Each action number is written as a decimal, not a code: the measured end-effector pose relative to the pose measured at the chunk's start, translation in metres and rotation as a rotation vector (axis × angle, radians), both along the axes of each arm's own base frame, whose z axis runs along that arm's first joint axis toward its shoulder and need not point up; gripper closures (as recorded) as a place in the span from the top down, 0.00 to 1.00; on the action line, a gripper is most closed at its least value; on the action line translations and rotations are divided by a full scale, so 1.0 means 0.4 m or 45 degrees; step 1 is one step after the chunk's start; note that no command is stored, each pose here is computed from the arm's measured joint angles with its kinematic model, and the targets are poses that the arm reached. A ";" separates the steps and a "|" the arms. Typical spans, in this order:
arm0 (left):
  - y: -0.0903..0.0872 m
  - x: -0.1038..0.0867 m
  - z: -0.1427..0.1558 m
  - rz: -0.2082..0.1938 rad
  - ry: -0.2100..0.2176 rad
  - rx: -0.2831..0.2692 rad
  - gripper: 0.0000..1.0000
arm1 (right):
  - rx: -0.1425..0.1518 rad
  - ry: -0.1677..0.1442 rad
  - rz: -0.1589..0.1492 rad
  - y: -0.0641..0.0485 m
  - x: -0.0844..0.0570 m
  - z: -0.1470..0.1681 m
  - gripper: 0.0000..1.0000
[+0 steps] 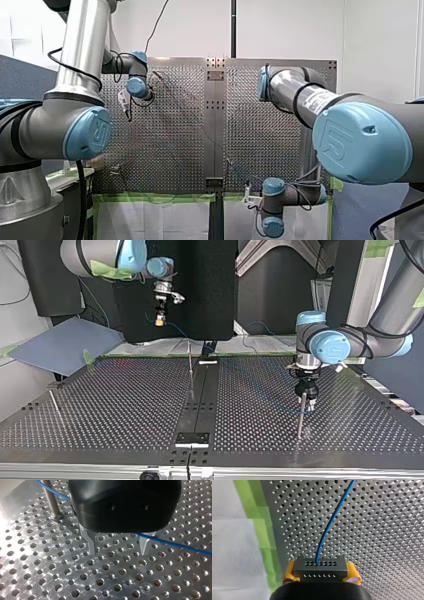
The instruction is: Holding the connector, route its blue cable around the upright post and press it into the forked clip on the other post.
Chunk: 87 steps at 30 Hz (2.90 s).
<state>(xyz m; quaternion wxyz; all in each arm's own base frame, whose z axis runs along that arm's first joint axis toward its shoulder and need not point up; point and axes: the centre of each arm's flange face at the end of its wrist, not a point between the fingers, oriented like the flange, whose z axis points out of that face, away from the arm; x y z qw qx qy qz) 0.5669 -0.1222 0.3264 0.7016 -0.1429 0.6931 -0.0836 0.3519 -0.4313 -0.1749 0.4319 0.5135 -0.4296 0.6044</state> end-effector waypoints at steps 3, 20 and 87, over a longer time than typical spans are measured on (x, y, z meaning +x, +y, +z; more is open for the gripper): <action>0.000 0.000 0.000 0.000 -0.001 0.000 0.85 | 0.021 0.017 -0.004 0.018 -0.013 -0.036 0.00; 0.000 0.001 0.000 -0.001 -0.004 -0.005 0.85 | 0.130 0.071 -0.025 0.052 -0.058 -0.084 0.00; -0.005 -0.056 -0.025 -0.065 0.223 -0.275 1.00 | -0.077 0.077 -0.023 -0.114 -0.034 0.412 0.00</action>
